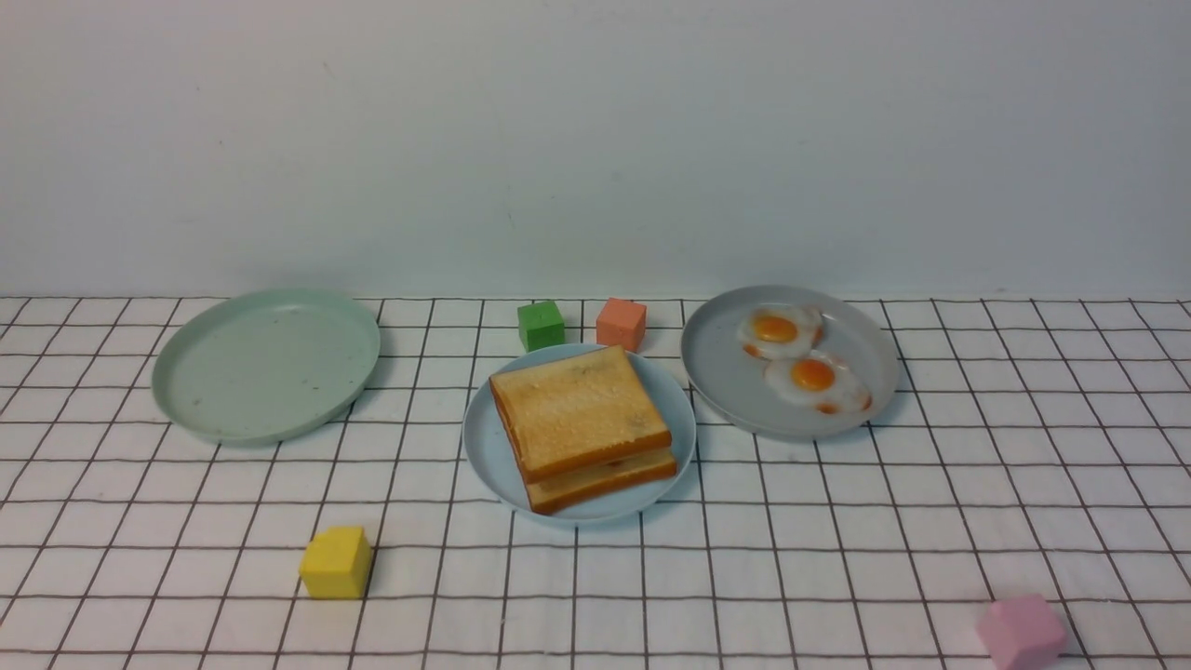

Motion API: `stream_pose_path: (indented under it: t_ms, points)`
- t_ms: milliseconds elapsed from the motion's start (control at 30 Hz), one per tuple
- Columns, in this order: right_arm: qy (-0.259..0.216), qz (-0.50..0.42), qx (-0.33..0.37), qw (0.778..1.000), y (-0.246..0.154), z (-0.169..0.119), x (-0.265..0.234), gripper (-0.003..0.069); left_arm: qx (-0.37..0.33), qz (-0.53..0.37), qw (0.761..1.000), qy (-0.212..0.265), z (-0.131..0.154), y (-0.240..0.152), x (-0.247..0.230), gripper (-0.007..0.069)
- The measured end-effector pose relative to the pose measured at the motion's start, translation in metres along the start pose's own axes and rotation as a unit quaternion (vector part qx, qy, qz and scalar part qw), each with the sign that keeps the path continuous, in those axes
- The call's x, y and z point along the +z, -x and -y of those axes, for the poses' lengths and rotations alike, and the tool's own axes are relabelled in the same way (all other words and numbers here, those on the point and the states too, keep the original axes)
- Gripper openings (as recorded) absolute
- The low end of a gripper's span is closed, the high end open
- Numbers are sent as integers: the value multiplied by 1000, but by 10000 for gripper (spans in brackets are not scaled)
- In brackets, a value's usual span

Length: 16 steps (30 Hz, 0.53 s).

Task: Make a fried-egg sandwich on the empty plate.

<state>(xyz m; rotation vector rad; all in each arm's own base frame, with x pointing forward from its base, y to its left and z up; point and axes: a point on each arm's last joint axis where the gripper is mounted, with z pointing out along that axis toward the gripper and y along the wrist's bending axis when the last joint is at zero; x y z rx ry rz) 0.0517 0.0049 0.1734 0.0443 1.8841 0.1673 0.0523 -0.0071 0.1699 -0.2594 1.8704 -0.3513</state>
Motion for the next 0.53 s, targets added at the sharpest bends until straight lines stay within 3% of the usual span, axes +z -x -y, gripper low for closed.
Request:
stream_pose_path:
  t_ms: [533]
  points:
    - [0,0,0,1000,0,0,0,123,0,0,1000,0,0,0,0,-10]
